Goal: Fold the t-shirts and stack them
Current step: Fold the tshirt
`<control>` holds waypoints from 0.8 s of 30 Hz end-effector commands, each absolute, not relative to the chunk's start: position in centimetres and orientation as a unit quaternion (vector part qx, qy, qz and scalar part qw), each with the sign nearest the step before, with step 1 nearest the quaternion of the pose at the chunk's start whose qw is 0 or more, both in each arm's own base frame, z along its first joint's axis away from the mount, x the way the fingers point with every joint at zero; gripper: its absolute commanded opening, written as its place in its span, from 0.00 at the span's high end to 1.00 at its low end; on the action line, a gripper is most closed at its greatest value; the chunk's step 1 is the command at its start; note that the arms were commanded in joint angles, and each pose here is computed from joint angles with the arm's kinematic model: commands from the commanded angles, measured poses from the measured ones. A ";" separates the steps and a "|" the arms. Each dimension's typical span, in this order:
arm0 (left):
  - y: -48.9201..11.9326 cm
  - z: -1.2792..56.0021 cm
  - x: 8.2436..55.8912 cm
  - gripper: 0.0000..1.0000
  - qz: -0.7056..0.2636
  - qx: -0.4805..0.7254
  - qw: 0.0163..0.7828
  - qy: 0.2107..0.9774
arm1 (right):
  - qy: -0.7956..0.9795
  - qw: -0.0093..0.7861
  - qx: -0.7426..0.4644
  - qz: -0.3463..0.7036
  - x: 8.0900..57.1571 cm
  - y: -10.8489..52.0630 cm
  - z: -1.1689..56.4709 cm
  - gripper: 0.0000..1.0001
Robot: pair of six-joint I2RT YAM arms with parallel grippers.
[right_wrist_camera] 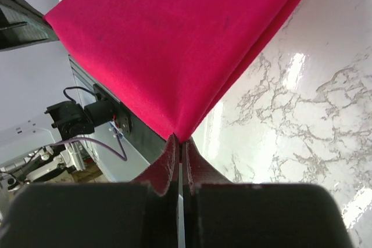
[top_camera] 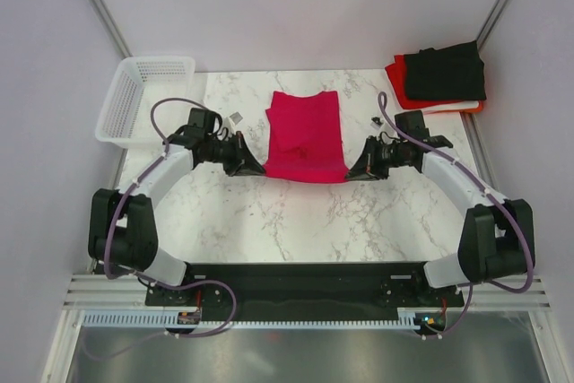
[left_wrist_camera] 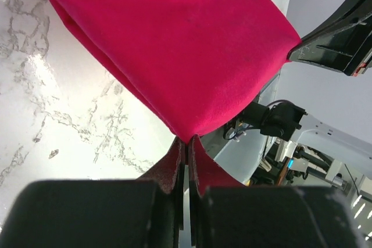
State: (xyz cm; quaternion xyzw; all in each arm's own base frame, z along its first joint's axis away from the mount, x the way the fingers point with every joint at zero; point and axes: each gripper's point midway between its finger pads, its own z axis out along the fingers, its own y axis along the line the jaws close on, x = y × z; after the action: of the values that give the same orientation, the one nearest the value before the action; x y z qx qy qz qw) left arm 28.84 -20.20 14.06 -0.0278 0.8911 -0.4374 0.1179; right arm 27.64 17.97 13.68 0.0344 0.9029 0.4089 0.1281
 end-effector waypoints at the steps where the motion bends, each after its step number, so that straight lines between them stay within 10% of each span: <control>1: -20.0 15.8 28.6 0.98 -0.440 -0.001 0.152 0.885 | 0.899 0.156 0.009 0.409 27.2 17.8 15.2 1.00; 24: -21.0 18.0 55.4 0.98 -0.341 0.121 0.375 0.853 | 0.854 0.355 -0.022 0.380 56.9 16.7 16.7 1.00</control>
State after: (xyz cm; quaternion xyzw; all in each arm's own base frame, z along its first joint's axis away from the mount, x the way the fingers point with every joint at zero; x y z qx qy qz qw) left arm 51.64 -21.67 17.33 0.0878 0.8672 -0.3764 0.3141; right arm 52.49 16.96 16.03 -0.0025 0.8702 0.3893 0.3020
